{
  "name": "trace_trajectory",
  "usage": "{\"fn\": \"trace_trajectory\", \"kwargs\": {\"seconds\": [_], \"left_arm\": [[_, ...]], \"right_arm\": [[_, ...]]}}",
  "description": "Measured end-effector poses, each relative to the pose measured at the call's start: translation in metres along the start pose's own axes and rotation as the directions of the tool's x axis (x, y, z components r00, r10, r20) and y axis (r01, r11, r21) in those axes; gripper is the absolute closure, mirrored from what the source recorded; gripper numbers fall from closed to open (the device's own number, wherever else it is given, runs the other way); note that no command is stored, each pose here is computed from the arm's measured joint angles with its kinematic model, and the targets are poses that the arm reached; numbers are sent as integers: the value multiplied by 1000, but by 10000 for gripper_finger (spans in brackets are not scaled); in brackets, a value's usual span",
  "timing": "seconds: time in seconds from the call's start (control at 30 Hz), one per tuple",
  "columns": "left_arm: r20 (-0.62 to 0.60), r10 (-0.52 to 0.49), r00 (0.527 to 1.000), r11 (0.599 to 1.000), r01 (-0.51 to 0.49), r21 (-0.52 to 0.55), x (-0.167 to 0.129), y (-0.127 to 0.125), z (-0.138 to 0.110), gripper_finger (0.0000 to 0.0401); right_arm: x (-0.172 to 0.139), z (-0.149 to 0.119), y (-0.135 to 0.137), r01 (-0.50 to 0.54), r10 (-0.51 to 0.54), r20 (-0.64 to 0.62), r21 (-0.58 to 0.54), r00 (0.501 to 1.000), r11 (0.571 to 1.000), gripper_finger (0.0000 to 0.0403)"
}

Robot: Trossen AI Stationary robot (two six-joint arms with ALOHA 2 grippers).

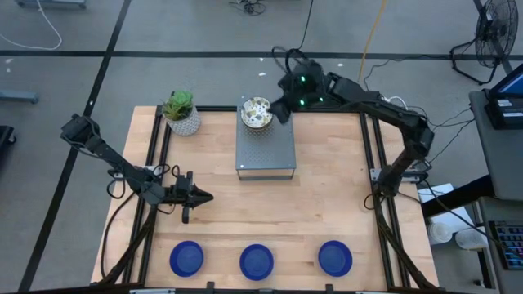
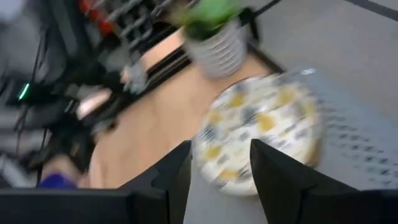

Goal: Pick & Place Mini bowls
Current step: Put the right blue bowl on the shelf

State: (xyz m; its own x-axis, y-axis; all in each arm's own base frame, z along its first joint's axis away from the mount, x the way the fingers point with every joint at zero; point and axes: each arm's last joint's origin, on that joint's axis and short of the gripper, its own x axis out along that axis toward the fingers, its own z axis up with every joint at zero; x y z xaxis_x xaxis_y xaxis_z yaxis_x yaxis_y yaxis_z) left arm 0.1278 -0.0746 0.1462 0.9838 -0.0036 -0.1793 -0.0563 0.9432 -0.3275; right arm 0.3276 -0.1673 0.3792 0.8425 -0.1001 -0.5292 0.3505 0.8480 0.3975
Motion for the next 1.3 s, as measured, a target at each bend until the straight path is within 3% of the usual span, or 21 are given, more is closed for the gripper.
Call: {"fn": "trace_trajectory", "kwargs": {"seconds": [0.27, 0.37, 0.53, 0.7, 0.97, 1.3], "left_arm": [[0, 0, 1000, 1000, 0, 0, 0, 0, 0, 364], [0, 0, 1000, 1000, 0, 0, 0, 0, 0, 364], [0, 0, 1000, 1000, 0, 0, 0, 0, 0, 364], [0, 0, 1000, 1000, 0, 0, 0, 0, 0, 364], [0, 0, 1000, 1000, 0, 0, 0, 0, 0, 364], [0, 0, 1000, 1000, 0, 0, 0, 0, 0, 364]], "right_arm": [[-44, -39, 97, -195, 160, -148, -258, 976, 946, 250], [-64, -61, 134, -224, 167, -193, -331, 967, 917, 250], [-96, -105, 183, -234, 125, -271, -418, 954, 878, 250], [-124, -154, 215, -143, -14, -334, -439, 942, 887, 250], [-131, -244, 231, -102, -102, -476, -385, 873, 917, 250], [-103, -330, 187, 143, -357, -548, -395, 757, 908, 250]]}}
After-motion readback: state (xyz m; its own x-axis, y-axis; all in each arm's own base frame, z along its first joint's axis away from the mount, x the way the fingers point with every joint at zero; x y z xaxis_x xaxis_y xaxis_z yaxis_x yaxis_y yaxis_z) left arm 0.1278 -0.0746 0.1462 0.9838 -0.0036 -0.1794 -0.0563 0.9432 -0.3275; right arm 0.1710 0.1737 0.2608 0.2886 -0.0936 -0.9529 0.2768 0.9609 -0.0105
